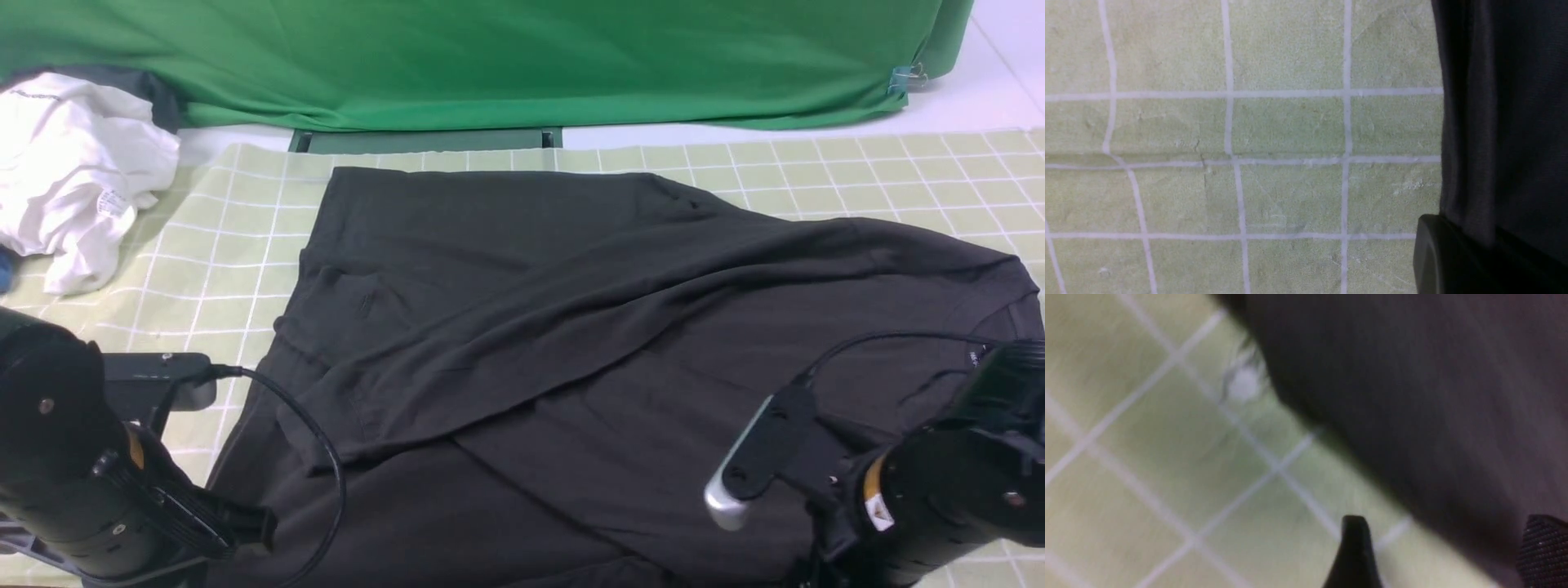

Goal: Fold a long-sleeved shirt over a green coffee tablecloth.
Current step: 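Grasp the near edge of the shirt at its hem and shoulder corners, then fold the black garment in half by bringing its near edge over to the far edge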

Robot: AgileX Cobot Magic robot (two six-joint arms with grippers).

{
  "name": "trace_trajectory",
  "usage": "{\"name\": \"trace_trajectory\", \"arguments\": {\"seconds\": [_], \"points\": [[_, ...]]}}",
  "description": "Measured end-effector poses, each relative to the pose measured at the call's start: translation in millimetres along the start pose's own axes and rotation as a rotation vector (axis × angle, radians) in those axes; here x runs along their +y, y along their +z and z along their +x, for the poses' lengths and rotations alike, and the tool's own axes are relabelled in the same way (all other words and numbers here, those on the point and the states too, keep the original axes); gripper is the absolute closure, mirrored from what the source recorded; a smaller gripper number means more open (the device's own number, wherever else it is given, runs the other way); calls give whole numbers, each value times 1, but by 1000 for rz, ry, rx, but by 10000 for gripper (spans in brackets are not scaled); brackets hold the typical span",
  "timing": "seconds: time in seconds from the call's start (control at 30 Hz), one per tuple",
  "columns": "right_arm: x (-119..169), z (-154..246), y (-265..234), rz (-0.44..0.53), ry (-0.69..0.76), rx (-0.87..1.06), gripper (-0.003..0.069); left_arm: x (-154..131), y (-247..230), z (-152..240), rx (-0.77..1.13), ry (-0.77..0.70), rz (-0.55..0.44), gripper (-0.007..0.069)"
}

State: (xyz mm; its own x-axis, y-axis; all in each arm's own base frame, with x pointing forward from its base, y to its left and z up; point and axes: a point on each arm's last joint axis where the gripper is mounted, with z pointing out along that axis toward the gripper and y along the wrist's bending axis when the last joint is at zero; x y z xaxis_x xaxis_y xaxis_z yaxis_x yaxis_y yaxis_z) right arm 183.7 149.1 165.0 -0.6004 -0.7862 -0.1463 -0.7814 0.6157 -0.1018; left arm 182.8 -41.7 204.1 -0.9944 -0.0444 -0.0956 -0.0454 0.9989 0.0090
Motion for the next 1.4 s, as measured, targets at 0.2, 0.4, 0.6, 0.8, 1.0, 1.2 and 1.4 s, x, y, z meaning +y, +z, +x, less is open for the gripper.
{"name": "trace_trajectory", "arguments": {"seconds": [0.2, 0.4, 0.6, 0.8, 1.0, 1.2, 1.4], "points": [[0, -4, 14, 2, -17, 26, 494, 0, 0, 0, -1, 0, 0, 602], [3, 6, 0, 3, 14, 79, 630, 2, -9, 6, -8, 1, 7, 602], [15, 30, -28, -9, 28, 77, 630, 2, -30, 24, -33, -13, 81, 602], [20, 51, -66, -2, 56, -8, 630, 3, -54, 37, -137, -30, 153, 602], [6, 41, -102, 89, 48, -96, 633, -4, -86, 1, -329, -49, 185, 602], [-28, 15, -112, 145, 86, -109, 634, -16, -92, -56, -388, -41, 158, 602], [-77, -15, -102, 186, 127, -103, 634, -26, -81, -123, -418, -42, 115, 602]]}}
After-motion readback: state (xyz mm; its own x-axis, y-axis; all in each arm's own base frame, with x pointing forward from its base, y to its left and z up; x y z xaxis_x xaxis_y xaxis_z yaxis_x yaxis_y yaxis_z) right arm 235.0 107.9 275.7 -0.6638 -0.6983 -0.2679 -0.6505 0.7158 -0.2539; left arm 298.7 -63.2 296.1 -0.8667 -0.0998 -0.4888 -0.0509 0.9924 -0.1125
